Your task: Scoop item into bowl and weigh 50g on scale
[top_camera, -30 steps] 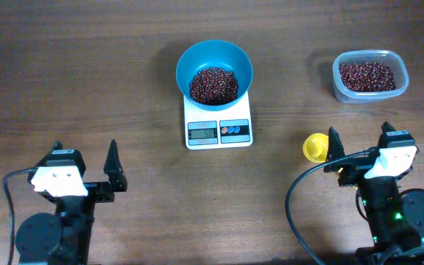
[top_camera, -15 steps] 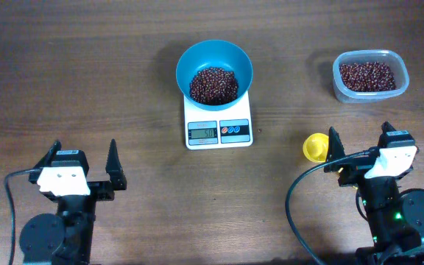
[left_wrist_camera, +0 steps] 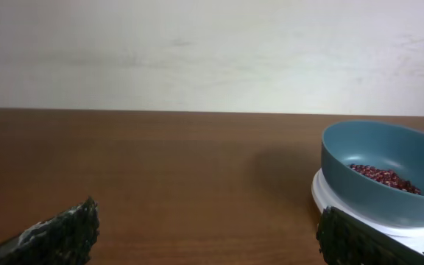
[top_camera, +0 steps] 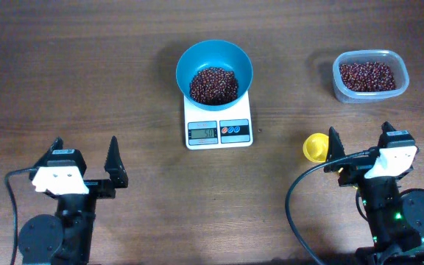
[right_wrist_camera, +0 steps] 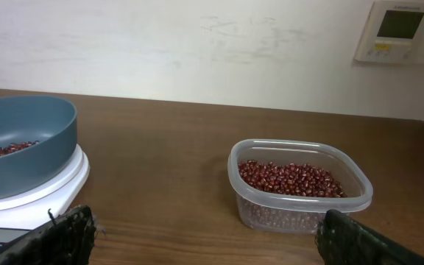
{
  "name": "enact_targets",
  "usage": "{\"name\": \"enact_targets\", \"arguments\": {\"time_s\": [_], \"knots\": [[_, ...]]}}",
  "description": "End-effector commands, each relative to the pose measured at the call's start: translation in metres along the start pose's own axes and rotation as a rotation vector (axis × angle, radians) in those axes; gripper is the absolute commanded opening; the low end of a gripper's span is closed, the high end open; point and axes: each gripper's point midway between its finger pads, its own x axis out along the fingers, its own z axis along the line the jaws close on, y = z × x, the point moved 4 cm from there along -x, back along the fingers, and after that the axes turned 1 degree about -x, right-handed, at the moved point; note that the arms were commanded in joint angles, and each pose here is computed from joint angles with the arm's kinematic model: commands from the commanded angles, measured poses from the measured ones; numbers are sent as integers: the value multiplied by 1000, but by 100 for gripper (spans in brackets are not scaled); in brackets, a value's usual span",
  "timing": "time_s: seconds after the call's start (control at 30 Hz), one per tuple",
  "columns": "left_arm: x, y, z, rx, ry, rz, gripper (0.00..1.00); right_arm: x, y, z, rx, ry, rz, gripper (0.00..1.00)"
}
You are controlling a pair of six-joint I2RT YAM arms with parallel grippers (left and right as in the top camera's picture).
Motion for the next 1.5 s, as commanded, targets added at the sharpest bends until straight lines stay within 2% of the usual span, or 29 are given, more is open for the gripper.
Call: {"name": "enact_targets", "arguments": {"time_s": [0.0,0.37,0.47,1.47], "knots": [[0,14,4,-33,-24,63,99,0,2,-1,9,1,1,99],[-2,8,3,-33,-20,33,99,0,2,-1,9,1,2,99],[-2,9,-12,-29,51,38,99,0,2,0,9,1,2,99],[-2,9,-12,-29,51,38,99,0,3,0,9,1,3,99]]}}
